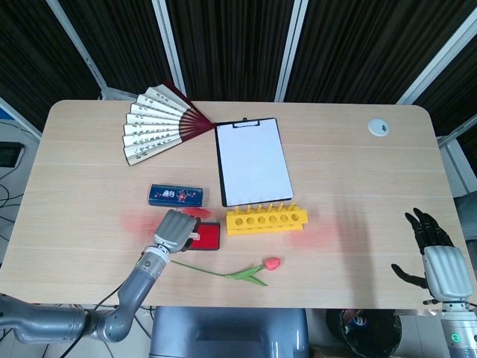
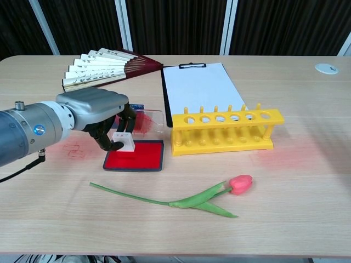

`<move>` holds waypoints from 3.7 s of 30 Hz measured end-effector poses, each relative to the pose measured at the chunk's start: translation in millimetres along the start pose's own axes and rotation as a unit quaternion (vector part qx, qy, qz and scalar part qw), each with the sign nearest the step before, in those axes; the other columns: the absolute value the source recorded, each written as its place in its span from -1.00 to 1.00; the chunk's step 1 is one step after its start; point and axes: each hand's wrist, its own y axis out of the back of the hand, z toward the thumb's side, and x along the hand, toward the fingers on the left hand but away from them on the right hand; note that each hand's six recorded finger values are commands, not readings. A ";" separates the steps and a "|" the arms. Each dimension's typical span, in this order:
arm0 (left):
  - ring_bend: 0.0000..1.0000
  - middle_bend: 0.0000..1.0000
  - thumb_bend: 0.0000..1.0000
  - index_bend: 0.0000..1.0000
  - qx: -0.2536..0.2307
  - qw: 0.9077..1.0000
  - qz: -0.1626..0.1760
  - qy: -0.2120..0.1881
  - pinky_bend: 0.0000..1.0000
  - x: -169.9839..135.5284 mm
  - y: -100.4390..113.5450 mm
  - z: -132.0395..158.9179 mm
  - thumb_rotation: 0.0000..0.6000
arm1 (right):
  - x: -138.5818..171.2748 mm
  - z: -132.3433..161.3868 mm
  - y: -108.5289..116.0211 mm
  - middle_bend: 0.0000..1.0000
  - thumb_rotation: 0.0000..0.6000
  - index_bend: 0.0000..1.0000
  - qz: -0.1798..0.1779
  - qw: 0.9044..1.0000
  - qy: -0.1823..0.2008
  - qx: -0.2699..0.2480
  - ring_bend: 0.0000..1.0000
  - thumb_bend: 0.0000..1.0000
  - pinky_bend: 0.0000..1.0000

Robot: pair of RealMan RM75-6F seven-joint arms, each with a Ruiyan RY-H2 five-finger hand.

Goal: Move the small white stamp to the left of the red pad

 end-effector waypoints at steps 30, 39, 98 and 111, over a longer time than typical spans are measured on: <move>0.11 0.28 -0.17 0.29 0.008 1.000 -0.001 0.004 0.30 2.2 2.3 1.3 1.00 | 0.1 0.5 0.4 -1.00 1.00 -0.90 -0.001 1.000 0.001 -0.003 -1.00 -0.50 -0.61; 0.11 0.28 -0.17 0.29 0.021 1.000 -0.006 0.007 0.30 0.4 9.3 0.3 1.00 | 0.2 0.5 0.4 -1.00 1.00 -0.90 -0.002 1.000 0.001 -0.003 -1.00 -0.50 -0.61; 0.08 0.23 -0.17 0.24 0.045 0.997 -0.014 0.055 0.27 -33.1 -10.0 -90.9 1.00 | 0.6 1.1 -0.7 -1.00 1.00 -0.88 -0.002 1.000 0.001 -0.001 -1.00 -0.50 -0.61; 0.03 0.18 -0.18 0.20 0.045 0.997 -0.032 0.054 0.22 -30.4 -24.6 -91.7 1.00 | 0.8 1.1 -0.7 -1.00 1.00 -0.87 -0.002 1.000 0.000 0.000 -1.00 -0.50 -0.61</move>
